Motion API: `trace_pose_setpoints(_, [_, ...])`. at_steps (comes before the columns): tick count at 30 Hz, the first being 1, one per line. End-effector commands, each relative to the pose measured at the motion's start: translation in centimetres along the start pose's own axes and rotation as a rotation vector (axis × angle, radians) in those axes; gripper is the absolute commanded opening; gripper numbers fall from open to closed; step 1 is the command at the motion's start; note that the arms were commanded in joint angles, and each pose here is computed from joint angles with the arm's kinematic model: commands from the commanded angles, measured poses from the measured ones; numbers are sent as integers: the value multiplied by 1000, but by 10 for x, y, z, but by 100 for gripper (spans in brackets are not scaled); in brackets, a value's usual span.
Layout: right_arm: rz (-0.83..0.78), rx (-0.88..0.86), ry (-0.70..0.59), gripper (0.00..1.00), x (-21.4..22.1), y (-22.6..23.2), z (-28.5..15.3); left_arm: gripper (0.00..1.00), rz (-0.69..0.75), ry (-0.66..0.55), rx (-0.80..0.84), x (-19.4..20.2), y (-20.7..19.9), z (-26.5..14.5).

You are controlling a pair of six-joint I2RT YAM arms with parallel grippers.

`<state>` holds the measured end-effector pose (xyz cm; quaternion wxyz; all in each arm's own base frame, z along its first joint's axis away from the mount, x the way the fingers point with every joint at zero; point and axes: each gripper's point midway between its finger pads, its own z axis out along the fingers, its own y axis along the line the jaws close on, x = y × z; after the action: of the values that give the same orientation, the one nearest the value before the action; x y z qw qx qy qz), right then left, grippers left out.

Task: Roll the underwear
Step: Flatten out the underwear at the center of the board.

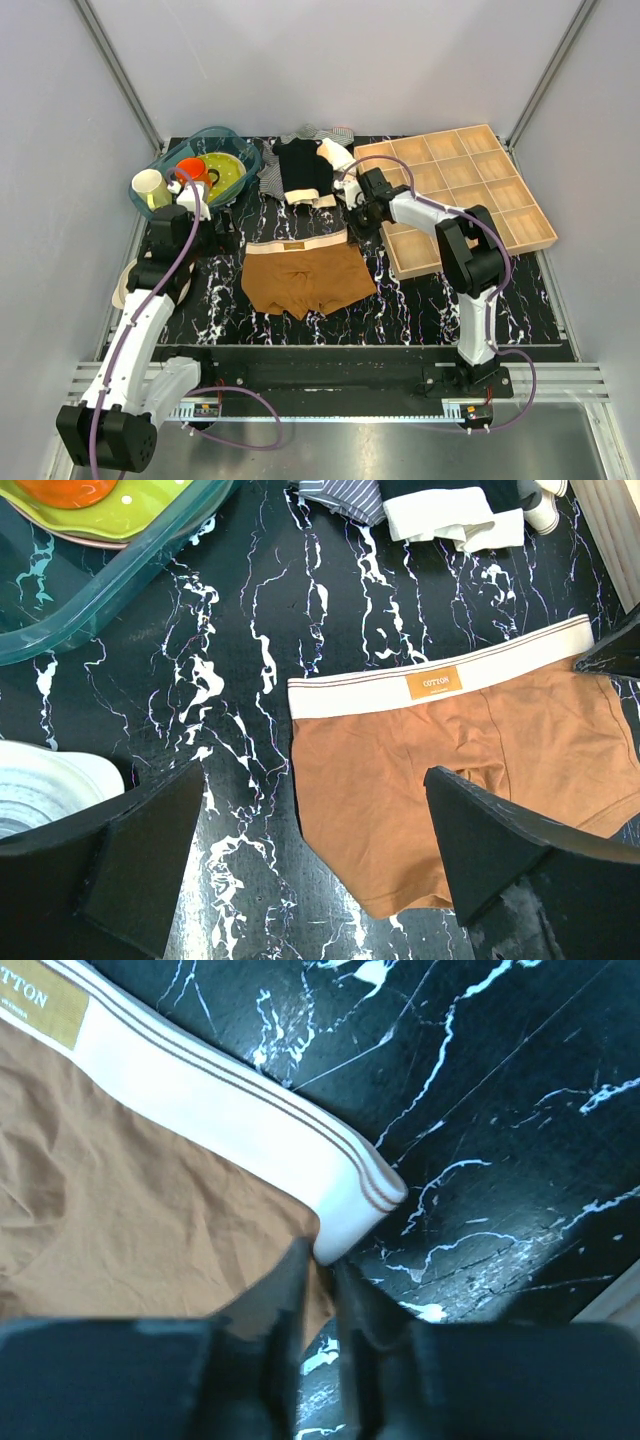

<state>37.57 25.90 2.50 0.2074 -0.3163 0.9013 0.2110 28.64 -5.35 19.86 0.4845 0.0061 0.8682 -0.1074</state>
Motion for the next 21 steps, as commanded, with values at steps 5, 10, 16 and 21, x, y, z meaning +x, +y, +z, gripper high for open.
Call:
trace_pose_setpoints(5, [-87, 182, -186, 2, -73, -22, -57, 95, 20, -59, 44, -16, -8, 1])
trace_pose_setpoints(10, [-129, 191, -249, 2, -91, -16, -80, 95, 18, -40, 60, -13, -10, 4])
trace_pose_setpoints(16, [-161, 162, -253, 2, -91, -10, -84, 97, -22, 46, 103, 2, -16, 22])
trace_pose_setpoints(21, [-157, 130, -236, 3, -87, -6, -77, 93, -154, 237, 222, 26, -38, 59])
